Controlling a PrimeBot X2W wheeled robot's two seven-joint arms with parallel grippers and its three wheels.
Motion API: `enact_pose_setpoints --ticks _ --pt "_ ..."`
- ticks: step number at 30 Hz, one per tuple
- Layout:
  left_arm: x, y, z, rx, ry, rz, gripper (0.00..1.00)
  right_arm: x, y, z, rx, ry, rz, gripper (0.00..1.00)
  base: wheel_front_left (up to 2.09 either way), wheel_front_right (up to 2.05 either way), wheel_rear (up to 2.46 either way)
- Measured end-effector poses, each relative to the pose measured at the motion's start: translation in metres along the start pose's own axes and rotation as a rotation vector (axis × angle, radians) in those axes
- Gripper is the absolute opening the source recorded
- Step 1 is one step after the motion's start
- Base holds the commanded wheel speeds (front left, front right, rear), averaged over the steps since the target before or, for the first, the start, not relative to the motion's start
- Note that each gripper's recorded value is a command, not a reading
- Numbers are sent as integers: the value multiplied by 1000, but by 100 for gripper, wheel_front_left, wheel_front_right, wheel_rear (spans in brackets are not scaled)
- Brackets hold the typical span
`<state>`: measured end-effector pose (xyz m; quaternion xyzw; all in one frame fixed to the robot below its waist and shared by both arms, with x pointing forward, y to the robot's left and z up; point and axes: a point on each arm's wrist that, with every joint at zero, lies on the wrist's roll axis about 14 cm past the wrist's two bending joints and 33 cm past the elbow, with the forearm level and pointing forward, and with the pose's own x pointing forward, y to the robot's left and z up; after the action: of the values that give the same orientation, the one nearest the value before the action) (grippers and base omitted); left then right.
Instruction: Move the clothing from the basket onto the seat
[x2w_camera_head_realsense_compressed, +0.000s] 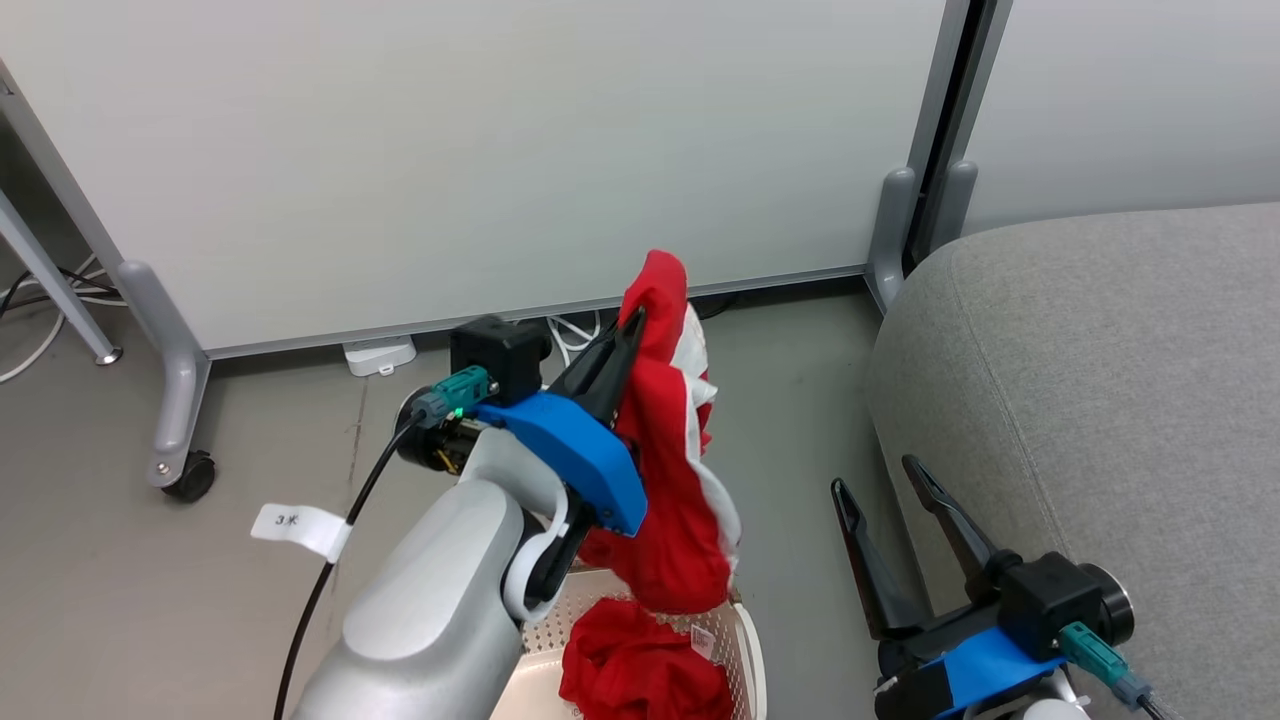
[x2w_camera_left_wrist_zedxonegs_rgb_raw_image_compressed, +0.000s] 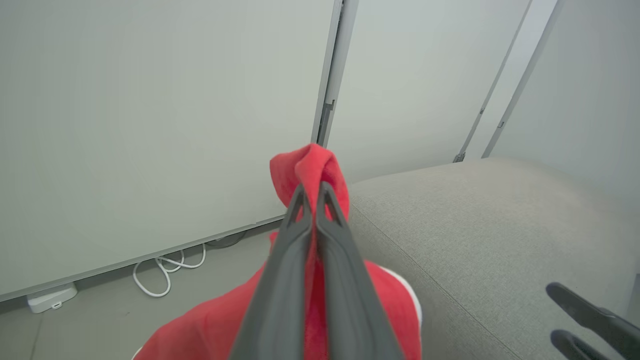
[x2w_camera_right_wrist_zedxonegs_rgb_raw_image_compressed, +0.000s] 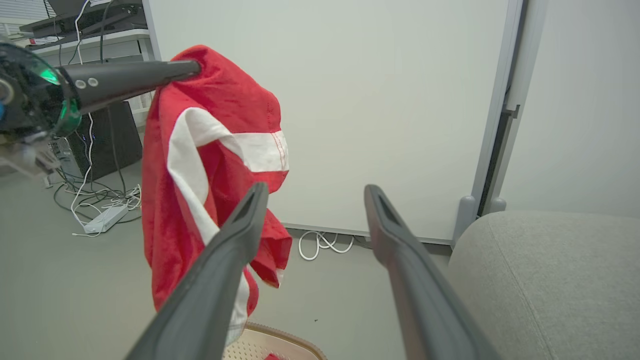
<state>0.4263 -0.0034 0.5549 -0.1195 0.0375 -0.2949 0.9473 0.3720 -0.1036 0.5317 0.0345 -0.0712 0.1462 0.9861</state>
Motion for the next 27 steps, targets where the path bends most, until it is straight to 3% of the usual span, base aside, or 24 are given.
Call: enact_pose_setpoints --ticks 11,27 --pt "9 -16 3 25 17 -44 0 -4 6 -2 71 6 3 100 0 0 0" --pt "18 -28 -2 35 32 -90 0 32 51 -22 105 118 172 100 0 0 0"
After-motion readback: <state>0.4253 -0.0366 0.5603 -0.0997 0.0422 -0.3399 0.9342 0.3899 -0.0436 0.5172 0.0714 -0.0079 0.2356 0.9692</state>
